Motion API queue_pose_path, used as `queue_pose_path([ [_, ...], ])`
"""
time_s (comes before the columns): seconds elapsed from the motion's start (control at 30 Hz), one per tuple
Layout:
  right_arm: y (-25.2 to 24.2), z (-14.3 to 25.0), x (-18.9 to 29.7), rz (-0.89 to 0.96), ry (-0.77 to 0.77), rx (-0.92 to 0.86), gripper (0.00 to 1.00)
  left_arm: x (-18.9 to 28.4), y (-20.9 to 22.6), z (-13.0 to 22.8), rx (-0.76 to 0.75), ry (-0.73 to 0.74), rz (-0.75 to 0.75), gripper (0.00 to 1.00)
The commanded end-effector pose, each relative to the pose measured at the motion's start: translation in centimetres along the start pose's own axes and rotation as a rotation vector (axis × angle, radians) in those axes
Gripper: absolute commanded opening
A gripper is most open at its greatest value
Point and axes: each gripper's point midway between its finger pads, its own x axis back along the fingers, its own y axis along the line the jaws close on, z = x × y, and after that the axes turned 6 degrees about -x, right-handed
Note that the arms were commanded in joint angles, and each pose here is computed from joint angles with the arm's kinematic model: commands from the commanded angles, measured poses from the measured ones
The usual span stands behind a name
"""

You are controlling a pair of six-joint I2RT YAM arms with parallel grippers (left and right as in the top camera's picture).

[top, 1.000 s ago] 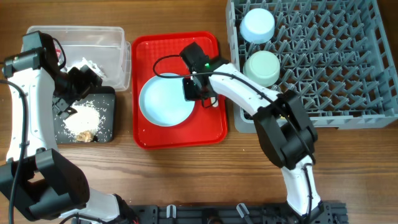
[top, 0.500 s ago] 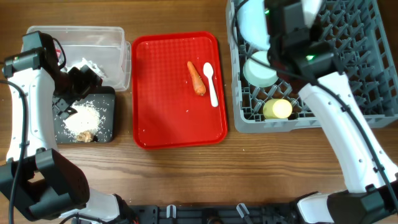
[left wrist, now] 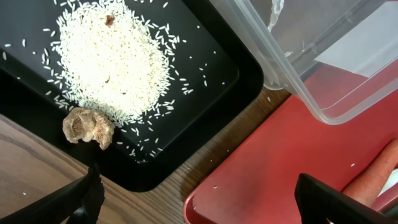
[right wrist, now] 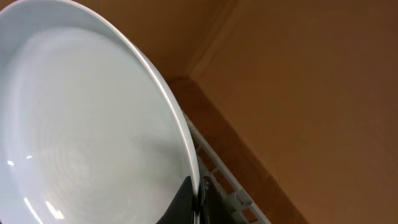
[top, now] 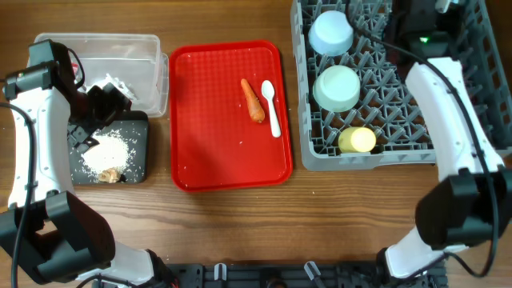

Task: Sort waste into correct bins and load items into the dishwasher rack
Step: 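Carry the blue plate into the rack and stand it upright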

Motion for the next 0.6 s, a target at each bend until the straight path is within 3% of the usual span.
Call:
queue_pose_path([
  [0.0,1.8,1.4,-1.2,0.0,0.026,0.066,0.04,0.2,-0.1,-0.2,0.014,-0.01,0.01,1.0],
  [0.27,6.2,5.5,-2.2,-0.135,0.125,0.129,0.04,0.2,-0.1,-0.3,0.014,-0.011,0.01,1.0],
  [0.47,10.4,7.5,-0.7,-0.402,0.204,0.145,0.06,0.2,-0.1,-0.3,0.014,-0.013,0.011,1.0],
  [0.5,10.7,7.5,-0.6,-0.419,0.208,0.143,0.34,0.2,-0.1,-0.3,0.013,-0.014,0.011,1.0],
  [0.53,10.6,7.4,-0.5,-0.419,0.206,0.142,0.74,0.2,-0.1,-0.3,0.013,-0.014,0.011,1.0],
  [0.57,10.4,7.2,-0.3,-0.421,0.204,0.136,1.0,0.2,-0.1,-0.3,0.014,-0.014,0.011,1.0],
])
